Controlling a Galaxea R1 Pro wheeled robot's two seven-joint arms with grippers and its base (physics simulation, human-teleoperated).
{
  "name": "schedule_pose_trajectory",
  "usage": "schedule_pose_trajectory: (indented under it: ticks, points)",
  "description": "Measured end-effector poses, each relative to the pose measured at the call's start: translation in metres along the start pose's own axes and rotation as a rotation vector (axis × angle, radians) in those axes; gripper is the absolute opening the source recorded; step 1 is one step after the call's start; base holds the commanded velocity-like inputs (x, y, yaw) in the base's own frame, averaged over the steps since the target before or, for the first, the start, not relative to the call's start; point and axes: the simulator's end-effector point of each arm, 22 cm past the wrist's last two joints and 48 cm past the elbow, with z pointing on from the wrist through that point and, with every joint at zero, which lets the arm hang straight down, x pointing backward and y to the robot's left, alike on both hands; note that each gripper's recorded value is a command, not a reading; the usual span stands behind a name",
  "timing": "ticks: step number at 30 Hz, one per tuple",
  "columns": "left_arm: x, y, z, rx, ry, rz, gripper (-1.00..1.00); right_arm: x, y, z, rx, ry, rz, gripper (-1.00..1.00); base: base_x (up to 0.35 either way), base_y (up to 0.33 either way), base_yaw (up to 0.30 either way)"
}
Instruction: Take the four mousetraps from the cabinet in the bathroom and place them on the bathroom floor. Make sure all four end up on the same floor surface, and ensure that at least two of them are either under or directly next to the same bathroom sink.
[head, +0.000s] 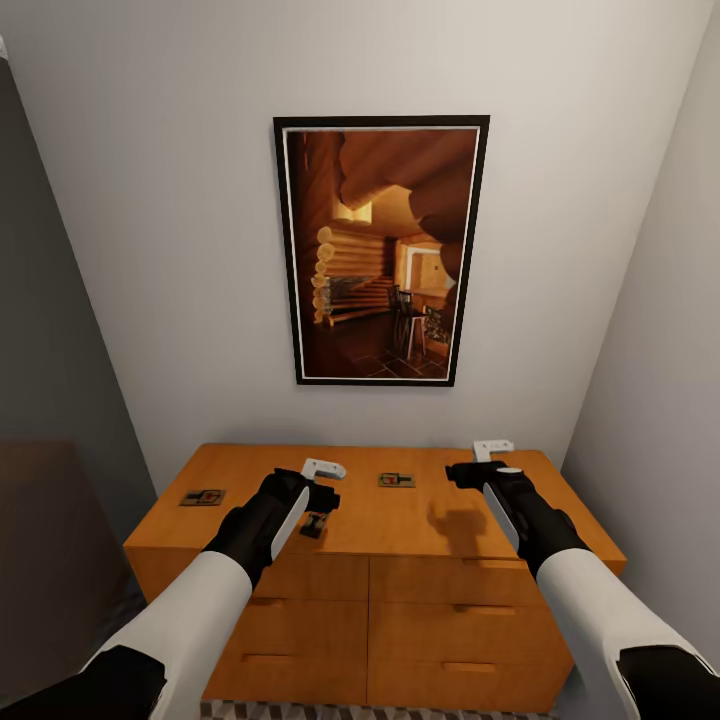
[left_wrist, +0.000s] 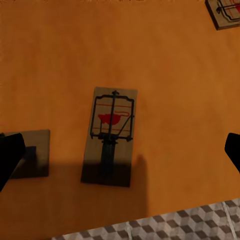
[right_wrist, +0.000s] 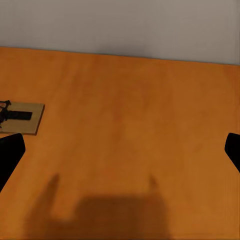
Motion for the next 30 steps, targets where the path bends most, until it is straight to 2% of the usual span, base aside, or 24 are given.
schedule_pose_trajectory:
  ticks: [7, 12, 17, 18, 22, 30]
  points:
    - [-0.005, 0.001, -0.001, -0.002, -0.003, 0.004, 1.00, 0.001, 0.000, 0.000, 0.002, 0.002, -0.003, 1.00, 0.000, 0.000, 0.000]
    - [-0.029, 0.006, -0.007, -0.011, -0.019, 0.010, 1.00, 0.001, -0.001, 0.000, 0.003, 0.002, -0.005, 1.00, 0.000, 0.000, 0.000]
    - [-0.024, 0.015, -0.002, -0.026, 0.055, 0.020, 1.00, 0.001, -0.001, 0.000, 0.004, 0.002, -0.007, 1.00, 0.000, 0.000, 0.000]
    - [-0.024, 0.019, -0.001, -0.034, 0.084, 0.024, 1.00, 0.001, -0.001, 0.000, 0.004, 0.002, -0.007, 1.00, 0.000, 0.000, 0.000]
    - [-0.023, 0.025, 0.000, -0.042, 0.126, 0.024, 1.00, 0.001, -0.001, 0.000, 0.004, 0.002, -0.007, 1.00, 0.000, 0.000, 0.000]
    - [-0.023, 0.019, 0.000, -0.001, 0.159, -0.033, 1.00, 0.001, -0.001, 0.000, 0.003, 0.001, -0.006, 1.00, 0.000, 0.000, 0.000]
